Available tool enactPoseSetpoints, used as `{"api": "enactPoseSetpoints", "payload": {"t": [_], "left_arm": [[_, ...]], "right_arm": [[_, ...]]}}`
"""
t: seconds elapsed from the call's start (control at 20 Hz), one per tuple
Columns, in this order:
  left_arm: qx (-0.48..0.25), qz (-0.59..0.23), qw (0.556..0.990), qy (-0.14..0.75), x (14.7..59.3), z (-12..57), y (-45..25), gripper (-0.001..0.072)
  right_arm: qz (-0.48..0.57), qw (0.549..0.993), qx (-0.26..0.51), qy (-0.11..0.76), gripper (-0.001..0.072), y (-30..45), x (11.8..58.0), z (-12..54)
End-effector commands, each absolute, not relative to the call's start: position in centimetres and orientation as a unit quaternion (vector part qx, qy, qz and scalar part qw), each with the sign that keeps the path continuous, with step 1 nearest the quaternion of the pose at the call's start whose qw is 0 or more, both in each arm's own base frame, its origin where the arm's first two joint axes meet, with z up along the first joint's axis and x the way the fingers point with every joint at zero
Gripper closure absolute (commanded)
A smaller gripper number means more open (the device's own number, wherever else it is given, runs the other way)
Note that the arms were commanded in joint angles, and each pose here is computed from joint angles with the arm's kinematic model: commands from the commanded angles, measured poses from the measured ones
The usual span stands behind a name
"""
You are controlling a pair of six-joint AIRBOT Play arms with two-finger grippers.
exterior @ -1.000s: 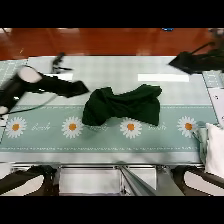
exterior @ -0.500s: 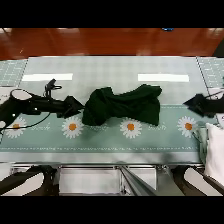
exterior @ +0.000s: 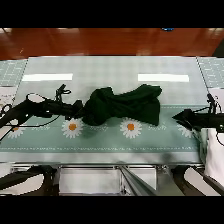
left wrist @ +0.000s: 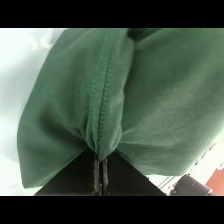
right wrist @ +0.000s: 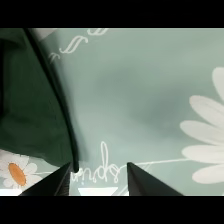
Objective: Fold the shirts.
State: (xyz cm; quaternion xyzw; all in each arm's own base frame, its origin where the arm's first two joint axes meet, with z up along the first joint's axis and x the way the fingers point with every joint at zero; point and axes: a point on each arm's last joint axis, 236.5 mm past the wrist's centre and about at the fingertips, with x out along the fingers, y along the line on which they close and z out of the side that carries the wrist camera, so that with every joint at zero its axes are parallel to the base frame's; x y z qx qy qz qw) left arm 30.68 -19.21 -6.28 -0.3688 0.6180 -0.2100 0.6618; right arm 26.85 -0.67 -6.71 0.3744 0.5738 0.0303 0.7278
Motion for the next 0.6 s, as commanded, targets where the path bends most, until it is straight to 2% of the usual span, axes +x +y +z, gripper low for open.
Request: {"api": "enactPoseSetpoints", "payload": {"t": [0.0, 0.25, 0.55], "left_arm": [[-0.345, -0.25, 0.671, 0.607, 31.3, -5.0, -19.7, 0.0686], [-0.329, -0.278, 0.68, 0.593, 32.1, -3.4, -20.0, 0.0686], [-0.33, -0.274, 0.684, 0.59, 32.4, -3.5, -19.8, 0.0686]], "right_arm": [[0.031, 0.72, 0.379, 0.58, 0.0305, -0.1, 26.6, -7.0], [0.048, 0.684, 0.373, 0.625, 0.0305, 3.9, 27.0, -9.7], [0.073, 0.677, 0.418, 0.602, 0.0305, 9.2, 31.5, -10.8]]}}
